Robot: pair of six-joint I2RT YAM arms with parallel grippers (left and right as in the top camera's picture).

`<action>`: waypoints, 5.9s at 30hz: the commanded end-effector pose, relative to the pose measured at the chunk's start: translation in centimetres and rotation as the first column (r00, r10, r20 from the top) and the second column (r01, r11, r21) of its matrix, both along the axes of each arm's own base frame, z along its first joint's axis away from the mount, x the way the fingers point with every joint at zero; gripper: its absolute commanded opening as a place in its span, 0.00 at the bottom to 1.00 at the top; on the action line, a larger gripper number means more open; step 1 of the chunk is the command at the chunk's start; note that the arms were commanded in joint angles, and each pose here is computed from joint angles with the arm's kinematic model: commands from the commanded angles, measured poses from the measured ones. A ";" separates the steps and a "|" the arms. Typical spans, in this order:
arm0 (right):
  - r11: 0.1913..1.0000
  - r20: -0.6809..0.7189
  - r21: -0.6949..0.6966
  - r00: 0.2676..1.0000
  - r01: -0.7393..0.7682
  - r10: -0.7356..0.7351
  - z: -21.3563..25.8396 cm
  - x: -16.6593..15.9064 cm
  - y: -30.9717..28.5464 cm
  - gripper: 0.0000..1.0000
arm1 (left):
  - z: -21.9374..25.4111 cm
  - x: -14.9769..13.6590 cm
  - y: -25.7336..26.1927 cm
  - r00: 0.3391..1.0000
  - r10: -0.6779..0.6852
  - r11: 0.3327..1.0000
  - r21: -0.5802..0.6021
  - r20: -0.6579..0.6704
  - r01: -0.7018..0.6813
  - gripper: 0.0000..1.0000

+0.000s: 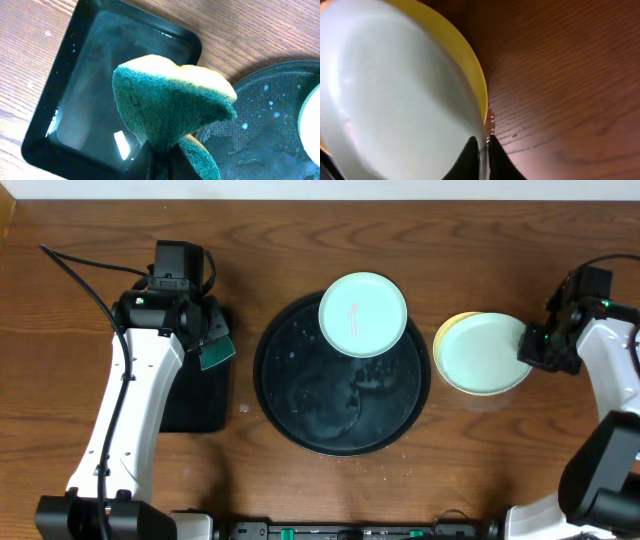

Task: Clean dirty plates on tray and stack at the side
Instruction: 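Release the green plate and move the right gripper to the remaining plate rim, then scrub the last pale green plate with the sponge in the left gripper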

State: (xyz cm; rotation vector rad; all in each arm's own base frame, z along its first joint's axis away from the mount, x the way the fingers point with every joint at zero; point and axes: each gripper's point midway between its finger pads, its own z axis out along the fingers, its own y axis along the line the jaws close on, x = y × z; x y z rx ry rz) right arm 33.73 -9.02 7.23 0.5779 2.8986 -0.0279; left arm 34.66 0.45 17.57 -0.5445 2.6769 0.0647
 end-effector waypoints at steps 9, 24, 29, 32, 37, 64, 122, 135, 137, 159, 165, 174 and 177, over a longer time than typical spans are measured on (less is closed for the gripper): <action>0.971 0.320 0.122 0.934 -0.208 0.159 9.7 8.3 7.1 0.39 | -0.4 0.1 0.2 1.000 -0.003 1.000 0.006 -0.002 0.003 0.07; 0.730 0.343 0.102 0.713 -0.676 0.612 4.2 16.1 23.2 0.52 | -0.5 0.0 0.2 1.000 -0.003 1.000 0.006 -0.009 0.003 0.07; 0.670 0.278 0.135 0.677 -0.730 0.681 -0.2 15.4 24.4 0.45 | -0.6 -0.2 0.2 1.000 -0.003 1.000 0.006 -0.015 0.003 0.07; 0.670 0.257 0.151 0.683 -0.727 0.684 -1.6 15.3 24.5 0.37 | -0.6 -0.2 0.2 1.000 -0.003 1.000 0.006 -0.015 0.003 0.08; 0.678 0.221 0.182 0.701 -0.712 0.678 -3.4 14.8 24.5 0.26 | -0.6 -0.2 0.2 1.000 -0.003 1.000 0.006 -0.015 0.003 0.07; 0.663 0.226 0.252 0.709 -0.705 0.668 3.0 10.6 27.2 0.01 | -0.6 -0.2 0.2 1.000 -0.003 1.000 0.007 -0.018 0.003 0.07; 0.880 -0.201 0.307 0.879 -0.362 0.432 -9.9 -1.3 28.5 0.01 | -11.9 1.7 -18.4 0.899 -0.420 0.906 -0.101 -0.123 0.410 0.07; 0.878 -0.199 0.307 0.878 -0.366 0.436 -9.9 -1.3 28.6 0.01 | -15.9 -1.7 -22.9 0.793 -0.570 0.800 -0.365 -0.216 0.476 0.08; 0.878 -0.198 0.307 0.878 -0.367 0.436 -9.9 -1.3 28.6 0.01 | -15.7 -2.0 -23.7 0.783 -0.586 0.781 -0.401 -0.206 0.479 0.07; 0.878 -0.195 0.308 0.878 -0.368 0.437 -9.9 -1.2 28.6 0.01 | -15.8 -4.6 -22.8 0.721 -0.616 0.784 -0.330 -0.317 0.525 0.08; 0.878 -0.198 0.308 0.878 -0.367 0.437 -9.9 -1.3 28.6 0.01 | -15.0 -1.5 -26.6 0.734 -0.668 0.723 -0.339 -0.123 0.602 0.08; 0.875 -0.197 0.308 0.875 -0.373 0.442 -9.9 -1.3 28.6 0.01 | -15.1 5.1 -17.4 0.880 -0.461 0.885 0.007 -0.113 0.465 0.08; 0.875 -0.197 0.308 0.875 -0.373 0.442 -9.9 -1.3 28.6 0.01 | -15.6 3.8 -15.5 0.883 -0.431 0.901 -0.031 -0.188 0.433 0.07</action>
